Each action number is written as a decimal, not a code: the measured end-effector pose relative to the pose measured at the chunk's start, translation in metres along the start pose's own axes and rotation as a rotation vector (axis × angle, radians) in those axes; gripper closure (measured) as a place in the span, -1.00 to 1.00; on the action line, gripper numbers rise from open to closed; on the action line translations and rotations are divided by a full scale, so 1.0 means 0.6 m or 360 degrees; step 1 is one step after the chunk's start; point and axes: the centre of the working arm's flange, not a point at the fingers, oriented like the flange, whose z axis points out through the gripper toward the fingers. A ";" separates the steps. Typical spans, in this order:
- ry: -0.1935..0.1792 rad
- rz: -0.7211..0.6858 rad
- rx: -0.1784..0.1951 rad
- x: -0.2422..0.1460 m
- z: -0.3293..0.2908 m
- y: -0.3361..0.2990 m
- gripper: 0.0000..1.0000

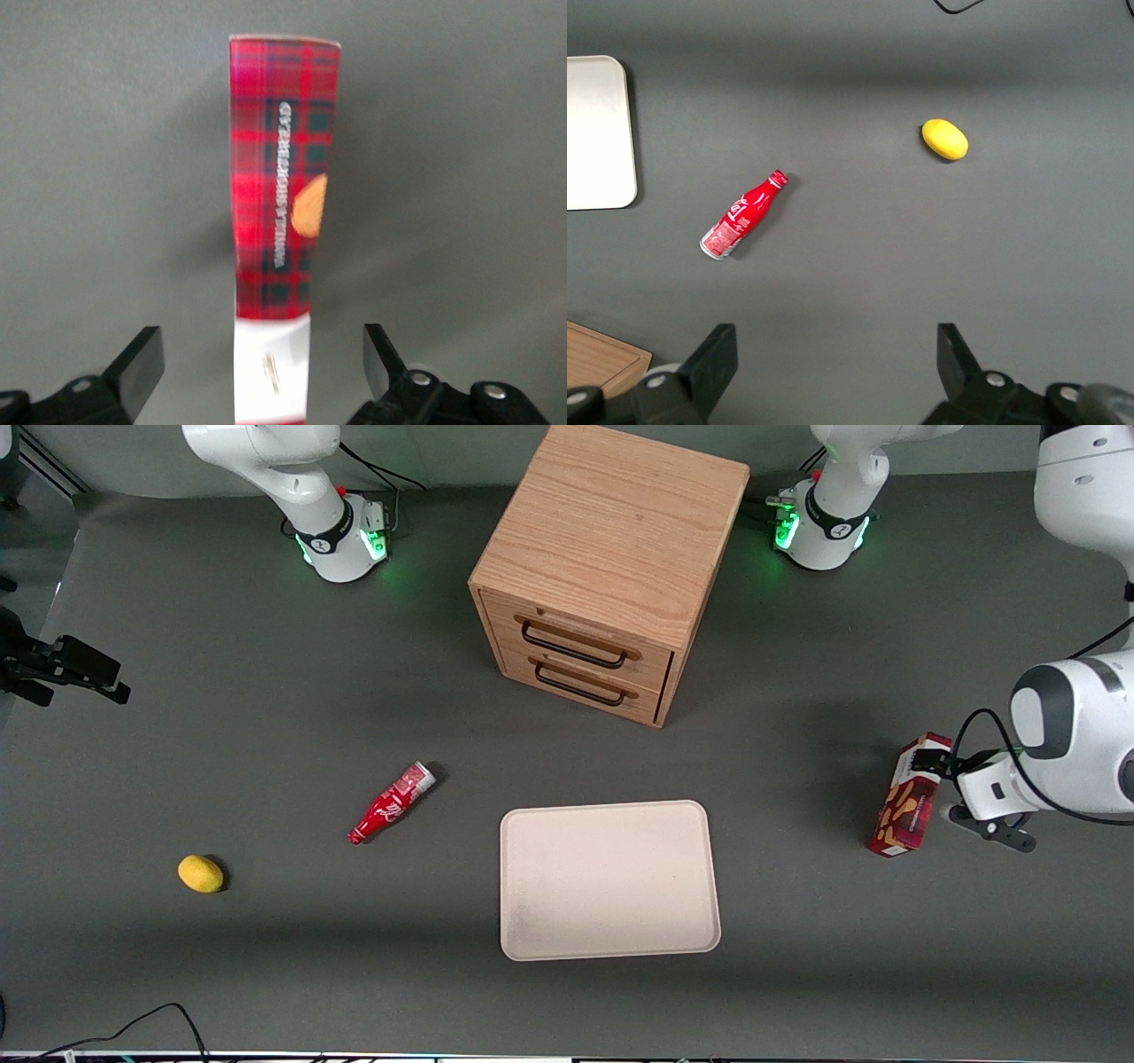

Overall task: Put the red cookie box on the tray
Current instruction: 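Close the left gripper on the cookie box's white end, then lift the cookie box upright with the left gripper, then carry the box over the cream tray and lower it onto the tray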

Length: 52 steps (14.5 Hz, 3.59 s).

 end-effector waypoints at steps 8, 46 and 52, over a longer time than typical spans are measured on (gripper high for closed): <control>0.0044 -0.0010 -0.0014 0.007 0.075 0.005 0.03; 0.0328 -0.0745 -0.0071 0.352 -0.071 0.523 0.44; 0.0381 -0.0757 -0.0010 0.378 0.001 0.548 0.44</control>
